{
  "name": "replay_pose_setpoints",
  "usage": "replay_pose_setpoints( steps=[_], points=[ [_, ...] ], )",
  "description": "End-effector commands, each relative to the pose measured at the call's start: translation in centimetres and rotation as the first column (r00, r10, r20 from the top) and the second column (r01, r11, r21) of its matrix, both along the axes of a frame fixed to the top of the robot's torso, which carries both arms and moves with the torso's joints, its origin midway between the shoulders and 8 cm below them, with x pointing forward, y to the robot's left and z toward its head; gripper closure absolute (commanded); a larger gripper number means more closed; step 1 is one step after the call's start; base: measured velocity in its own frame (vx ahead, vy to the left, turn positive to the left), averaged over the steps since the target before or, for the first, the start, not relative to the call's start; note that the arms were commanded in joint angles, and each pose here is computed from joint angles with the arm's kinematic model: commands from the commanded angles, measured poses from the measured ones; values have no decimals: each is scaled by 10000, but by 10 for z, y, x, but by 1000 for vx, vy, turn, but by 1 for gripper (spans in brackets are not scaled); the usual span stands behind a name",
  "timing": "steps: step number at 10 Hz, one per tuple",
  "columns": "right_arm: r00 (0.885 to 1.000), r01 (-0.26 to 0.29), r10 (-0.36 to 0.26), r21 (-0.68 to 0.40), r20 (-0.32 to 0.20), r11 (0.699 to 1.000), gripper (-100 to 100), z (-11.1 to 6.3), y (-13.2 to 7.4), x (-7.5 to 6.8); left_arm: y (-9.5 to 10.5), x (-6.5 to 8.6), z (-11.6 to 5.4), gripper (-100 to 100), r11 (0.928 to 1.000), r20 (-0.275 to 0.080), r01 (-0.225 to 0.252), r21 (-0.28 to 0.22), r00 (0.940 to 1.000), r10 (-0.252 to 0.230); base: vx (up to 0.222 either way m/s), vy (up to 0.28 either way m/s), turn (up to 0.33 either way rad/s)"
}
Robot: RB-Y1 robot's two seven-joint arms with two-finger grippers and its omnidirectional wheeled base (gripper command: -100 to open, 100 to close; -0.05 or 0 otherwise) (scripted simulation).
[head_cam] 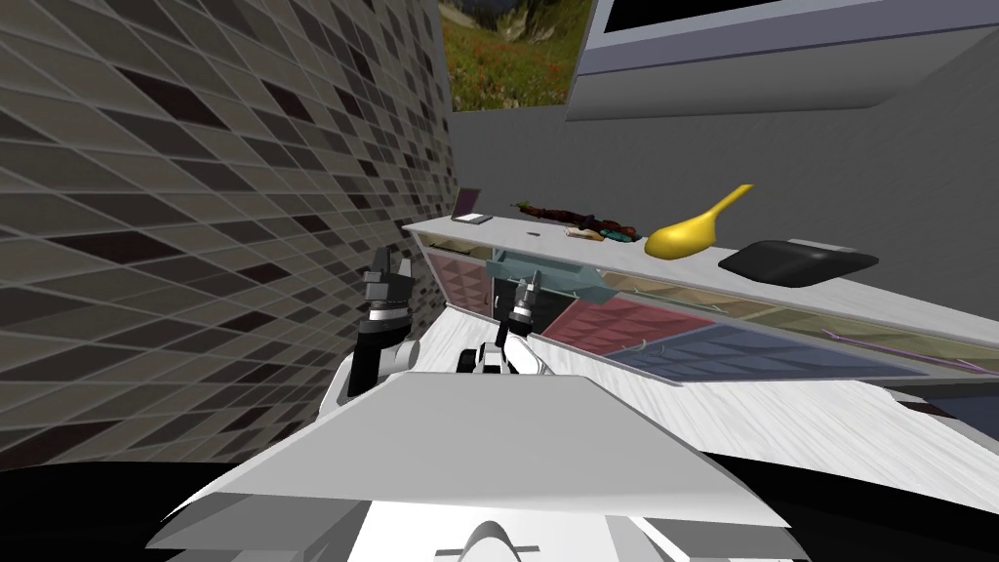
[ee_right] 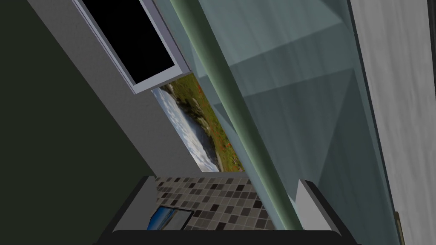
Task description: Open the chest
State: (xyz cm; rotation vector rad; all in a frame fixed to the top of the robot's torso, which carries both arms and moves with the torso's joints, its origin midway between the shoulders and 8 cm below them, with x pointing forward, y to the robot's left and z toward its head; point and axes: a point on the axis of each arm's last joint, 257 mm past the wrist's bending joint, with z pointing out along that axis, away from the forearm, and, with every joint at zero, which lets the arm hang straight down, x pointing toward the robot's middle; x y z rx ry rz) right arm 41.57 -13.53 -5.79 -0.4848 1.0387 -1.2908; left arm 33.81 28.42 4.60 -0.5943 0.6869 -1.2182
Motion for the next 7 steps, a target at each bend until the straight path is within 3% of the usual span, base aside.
replay_pose_setpoints(
  steps=[1, 2, 7],
  points=[
    [10000, -26, 26, -18, -57, 10000, -100, 4, 3, -1, 0, 0, 0, 0, 10000, 0, 0, 0, 10000, 0, 3, -9, -1],
    [10000, -28, 28, -71, -95, 10000, 0, 3, 4, -1, 0, 0, 0, 0, 10000, 0, 0, -1, 10000, 0, 5, 0, 3],
    [9998, -23, 20, -124, -215, 9999, 0, -2, 4, 0, 0, 0, 0, 0, 10000, 0, 0, -1, 10000, 0, 0, 0, 0]
  ],
)
